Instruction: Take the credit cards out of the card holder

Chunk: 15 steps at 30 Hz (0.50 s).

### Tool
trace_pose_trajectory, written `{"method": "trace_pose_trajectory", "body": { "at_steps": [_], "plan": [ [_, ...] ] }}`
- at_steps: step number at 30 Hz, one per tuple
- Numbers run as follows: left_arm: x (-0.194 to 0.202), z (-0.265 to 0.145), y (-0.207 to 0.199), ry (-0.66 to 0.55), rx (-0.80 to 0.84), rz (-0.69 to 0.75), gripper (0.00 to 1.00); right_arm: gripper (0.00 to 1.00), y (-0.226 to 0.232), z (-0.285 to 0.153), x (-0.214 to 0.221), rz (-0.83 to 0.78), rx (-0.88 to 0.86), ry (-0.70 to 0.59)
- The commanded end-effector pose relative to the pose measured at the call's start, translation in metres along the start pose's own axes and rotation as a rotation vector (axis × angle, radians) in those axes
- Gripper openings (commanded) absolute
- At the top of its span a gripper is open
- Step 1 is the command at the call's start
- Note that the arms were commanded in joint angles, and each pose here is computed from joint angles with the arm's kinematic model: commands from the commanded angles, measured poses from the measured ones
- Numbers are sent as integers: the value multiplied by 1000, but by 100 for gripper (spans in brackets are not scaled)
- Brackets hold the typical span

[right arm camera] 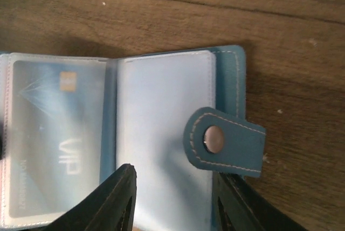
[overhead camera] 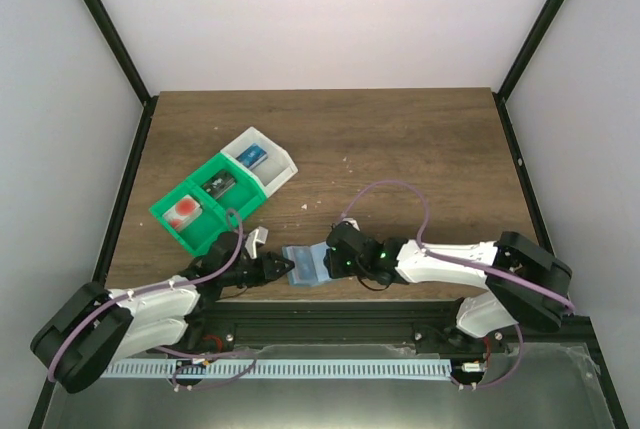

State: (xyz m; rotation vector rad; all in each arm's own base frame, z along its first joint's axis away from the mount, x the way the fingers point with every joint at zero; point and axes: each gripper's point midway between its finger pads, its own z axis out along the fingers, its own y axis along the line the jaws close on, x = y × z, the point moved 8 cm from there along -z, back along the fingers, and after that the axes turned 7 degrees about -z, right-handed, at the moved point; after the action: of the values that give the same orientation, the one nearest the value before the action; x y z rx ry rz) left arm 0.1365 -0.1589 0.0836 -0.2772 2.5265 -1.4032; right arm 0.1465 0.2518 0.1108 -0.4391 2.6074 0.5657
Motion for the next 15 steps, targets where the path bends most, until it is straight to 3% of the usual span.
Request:
{"method": "trace_pose_trajectory", "body": {
  "at_steps": [1, 7, 15],
  "plan": [
    [-5, 0, -9, -19, 43, 35, 33, 42, -8, 1, -4, -22, 89, -35],
    [-4, -1, -10, -25, 51, 39, 20, 43, -5, 15, 4, -37, 48, 23],
    [-6, 0, -12, -26, 61, 42, 17, 21, 4, 7, 3, -52, -81, -13]
  ]
}}
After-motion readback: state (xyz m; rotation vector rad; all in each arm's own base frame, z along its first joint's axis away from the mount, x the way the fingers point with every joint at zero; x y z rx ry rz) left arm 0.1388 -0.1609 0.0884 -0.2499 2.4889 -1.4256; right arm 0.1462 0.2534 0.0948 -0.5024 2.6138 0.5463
